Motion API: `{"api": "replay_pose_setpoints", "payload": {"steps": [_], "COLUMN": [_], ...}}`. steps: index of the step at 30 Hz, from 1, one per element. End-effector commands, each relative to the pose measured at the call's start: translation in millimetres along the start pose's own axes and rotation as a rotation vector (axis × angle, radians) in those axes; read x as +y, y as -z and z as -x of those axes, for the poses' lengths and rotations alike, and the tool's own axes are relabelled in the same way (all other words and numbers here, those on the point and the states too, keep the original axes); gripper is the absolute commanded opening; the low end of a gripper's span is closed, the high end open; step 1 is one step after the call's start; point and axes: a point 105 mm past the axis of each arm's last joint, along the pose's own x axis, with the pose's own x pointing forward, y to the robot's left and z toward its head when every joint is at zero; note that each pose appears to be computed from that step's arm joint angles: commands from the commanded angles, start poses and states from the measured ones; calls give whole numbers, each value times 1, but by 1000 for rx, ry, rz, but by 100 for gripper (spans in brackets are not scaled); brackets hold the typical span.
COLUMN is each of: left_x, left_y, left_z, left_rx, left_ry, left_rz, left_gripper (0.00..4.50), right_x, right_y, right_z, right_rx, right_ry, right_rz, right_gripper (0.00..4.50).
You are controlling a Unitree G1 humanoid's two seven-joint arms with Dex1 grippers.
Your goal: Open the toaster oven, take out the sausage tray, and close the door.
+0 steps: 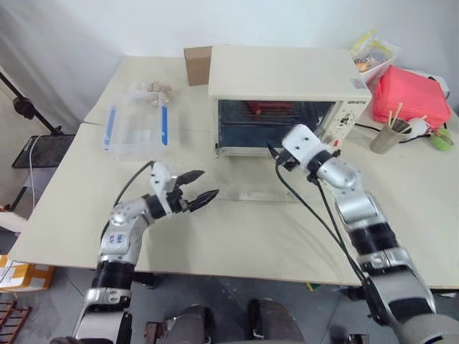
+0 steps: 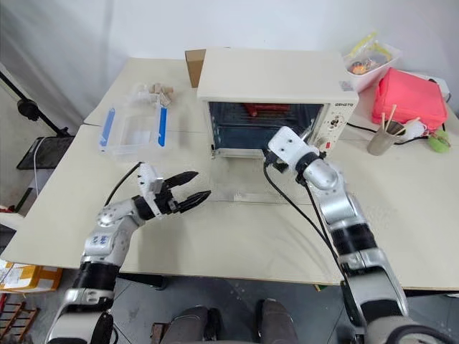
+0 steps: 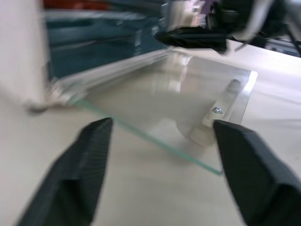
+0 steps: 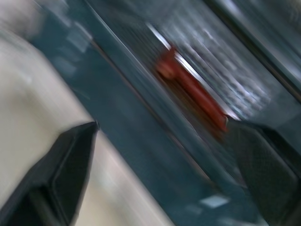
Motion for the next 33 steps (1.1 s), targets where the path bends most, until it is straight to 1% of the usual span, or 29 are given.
{"api": "replay_pose_setpoints", "payload": {"steps": [1,4,8,11,15,17,20,22,23,31,33], "left_x": [1,-4,-14,-14,-10,-6,2,7,10,26,27], "left_y": [-32,-36,-37,-35,-38,-39,-45,-52,-55,-76,-83], "left_z": [13,19,23,11,-18,-30,-47,-59,-65,-82,-89], "left_rx": [-115,-119,-114,-98,-103,-101,-116,-128,-131,-159,-165], "left_ry": [-51,-52,-38,-22,45,64,81,94,96,104,121], "left_rz": [-43,-47,-57,-60,-44,-50,-51,-46,-53,-32,-31], "left_gripper": [449,449,449,450,450,450,450,450,450,450,450], "right_x": [-9,-5,-6,-2,0,-3,-3,-3,-4,-15,-9], "right_y": [-2,-1,-4,-8,-14,-17,-20,-22,-22,-30,-40], "right_z": [-15,-23,-34,-41,-46,-47,-48,-48,-47,-42,-38], "right_rx": [7,7,14,15,-6,-19,-29,-38,-41,-79,-134], "right_ry": [78,67,92,89,89,102,101,92,95,113,68], "right_rz": [118,165,202,240,291,314,342,368,373,425,455], "right_gripper": [450,450,450,393,263,188,91,17,2,0,0]}}
